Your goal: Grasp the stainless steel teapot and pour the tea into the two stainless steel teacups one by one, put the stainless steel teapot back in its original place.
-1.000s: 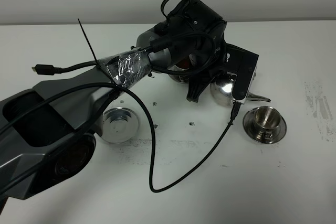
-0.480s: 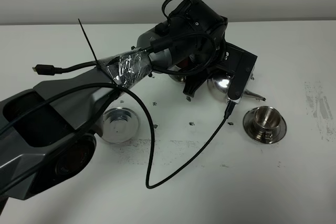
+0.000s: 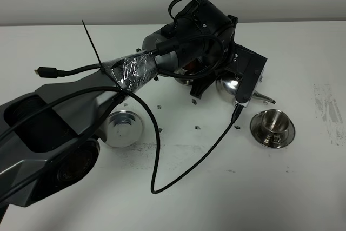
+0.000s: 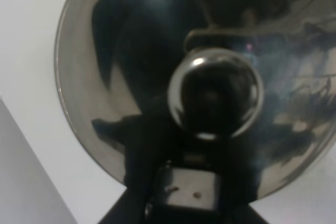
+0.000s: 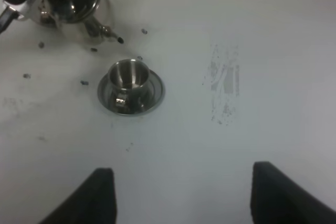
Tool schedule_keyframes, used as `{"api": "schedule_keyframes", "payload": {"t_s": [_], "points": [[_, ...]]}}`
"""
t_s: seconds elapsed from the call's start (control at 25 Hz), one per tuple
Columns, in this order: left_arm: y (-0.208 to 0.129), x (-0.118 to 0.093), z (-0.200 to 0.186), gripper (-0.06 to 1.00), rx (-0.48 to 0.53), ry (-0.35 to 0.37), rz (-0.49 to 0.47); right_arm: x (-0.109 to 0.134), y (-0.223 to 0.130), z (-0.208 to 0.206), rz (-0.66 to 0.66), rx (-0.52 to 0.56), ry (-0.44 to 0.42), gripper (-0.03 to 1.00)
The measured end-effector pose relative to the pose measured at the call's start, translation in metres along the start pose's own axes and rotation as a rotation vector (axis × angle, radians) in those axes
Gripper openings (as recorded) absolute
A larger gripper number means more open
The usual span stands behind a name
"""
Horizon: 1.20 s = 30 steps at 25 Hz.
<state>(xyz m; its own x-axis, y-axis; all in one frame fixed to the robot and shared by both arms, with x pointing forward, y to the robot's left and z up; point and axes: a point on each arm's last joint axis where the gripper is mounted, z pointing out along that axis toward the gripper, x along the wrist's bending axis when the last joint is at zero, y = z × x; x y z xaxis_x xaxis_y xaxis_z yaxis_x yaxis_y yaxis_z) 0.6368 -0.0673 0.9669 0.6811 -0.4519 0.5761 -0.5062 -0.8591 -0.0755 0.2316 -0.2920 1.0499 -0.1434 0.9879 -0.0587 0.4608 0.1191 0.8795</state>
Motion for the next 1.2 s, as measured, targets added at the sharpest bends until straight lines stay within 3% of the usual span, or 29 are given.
{"api": "schedule_keyframes", "payload": {"t_s": [0.4,0.64,1.2], "points": [[0.007,0.002,-0.001,0.18,-0.017,0.036,0.095,0.0,0.0,0.0,0.0,0.0,0.0,0.56],[0.013,-0.005,0.013,0.18,-0.021,0.023,0.117,0.0,0.0,0.0,0.0,0.0,0.0,0.56],[0.011,-0.001,0.014,0.18,0.013,0.077,0.172,0.0,0.0,0.0,0.0,0.0,0.0,0.56]]}}
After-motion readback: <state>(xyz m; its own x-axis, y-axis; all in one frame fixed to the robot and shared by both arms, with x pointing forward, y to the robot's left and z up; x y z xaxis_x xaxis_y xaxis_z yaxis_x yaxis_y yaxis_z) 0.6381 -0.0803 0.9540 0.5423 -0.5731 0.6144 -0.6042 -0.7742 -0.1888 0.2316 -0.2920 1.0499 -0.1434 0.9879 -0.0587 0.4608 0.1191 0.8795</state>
